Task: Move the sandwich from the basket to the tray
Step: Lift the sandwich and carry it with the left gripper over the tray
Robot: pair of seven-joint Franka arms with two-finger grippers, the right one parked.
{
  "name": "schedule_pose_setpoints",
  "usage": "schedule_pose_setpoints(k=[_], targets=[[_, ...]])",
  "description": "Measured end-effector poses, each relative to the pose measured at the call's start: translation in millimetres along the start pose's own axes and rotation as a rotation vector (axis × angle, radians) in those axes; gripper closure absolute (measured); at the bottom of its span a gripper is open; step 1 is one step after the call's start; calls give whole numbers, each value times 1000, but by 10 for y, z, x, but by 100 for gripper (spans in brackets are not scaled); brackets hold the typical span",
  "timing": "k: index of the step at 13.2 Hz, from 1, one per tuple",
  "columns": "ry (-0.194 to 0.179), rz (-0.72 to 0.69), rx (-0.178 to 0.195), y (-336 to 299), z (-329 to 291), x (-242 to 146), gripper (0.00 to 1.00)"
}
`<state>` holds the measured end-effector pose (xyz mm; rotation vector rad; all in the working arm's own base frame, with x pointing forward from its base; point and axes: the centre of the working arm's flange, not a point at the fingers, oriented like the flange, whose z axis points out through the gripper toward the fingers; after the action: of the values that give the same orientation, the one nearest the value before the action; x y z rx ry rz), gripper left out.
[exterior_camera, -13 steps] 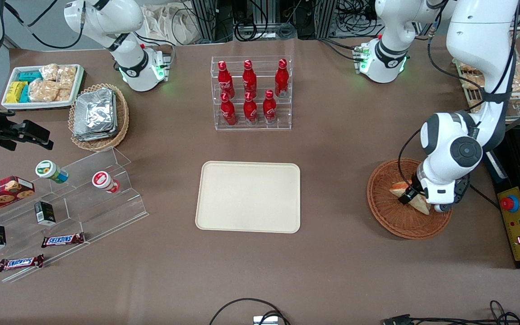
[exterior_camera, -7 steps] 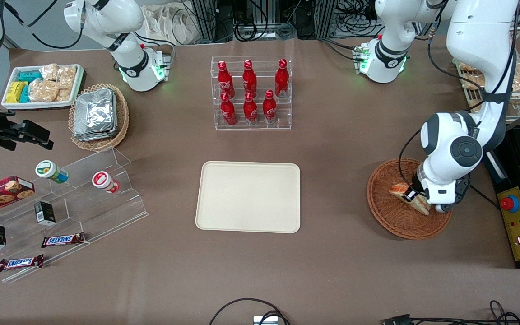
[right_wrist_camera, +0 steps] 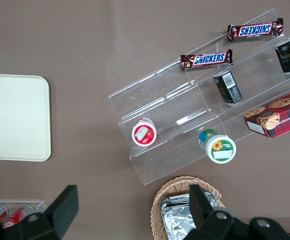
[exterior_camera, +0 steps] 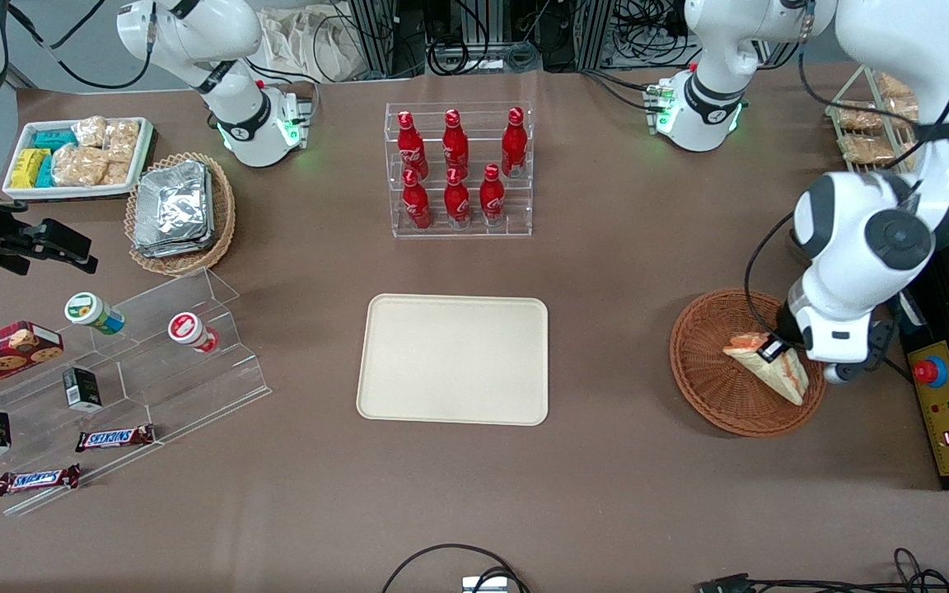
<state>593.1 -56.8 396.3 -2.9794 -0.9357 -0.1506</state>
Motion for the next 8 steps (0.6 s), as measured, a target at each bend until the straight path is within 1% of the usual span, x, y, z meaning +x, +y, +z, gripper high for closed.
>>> schedule_pose_setpoints(k=[2,3,4,5,6,8], targets=[[-17,76,7,235,-705,-50,82],[-10,111,-4,377,-1054,-94,82],[9,150,-27,527,-1350,-158,82],[24,200,-49,684,-1581,-266,82],[24,254,-58,826,-1746,-411,82],[4,338,-56,1009,-1948,-657,82]])
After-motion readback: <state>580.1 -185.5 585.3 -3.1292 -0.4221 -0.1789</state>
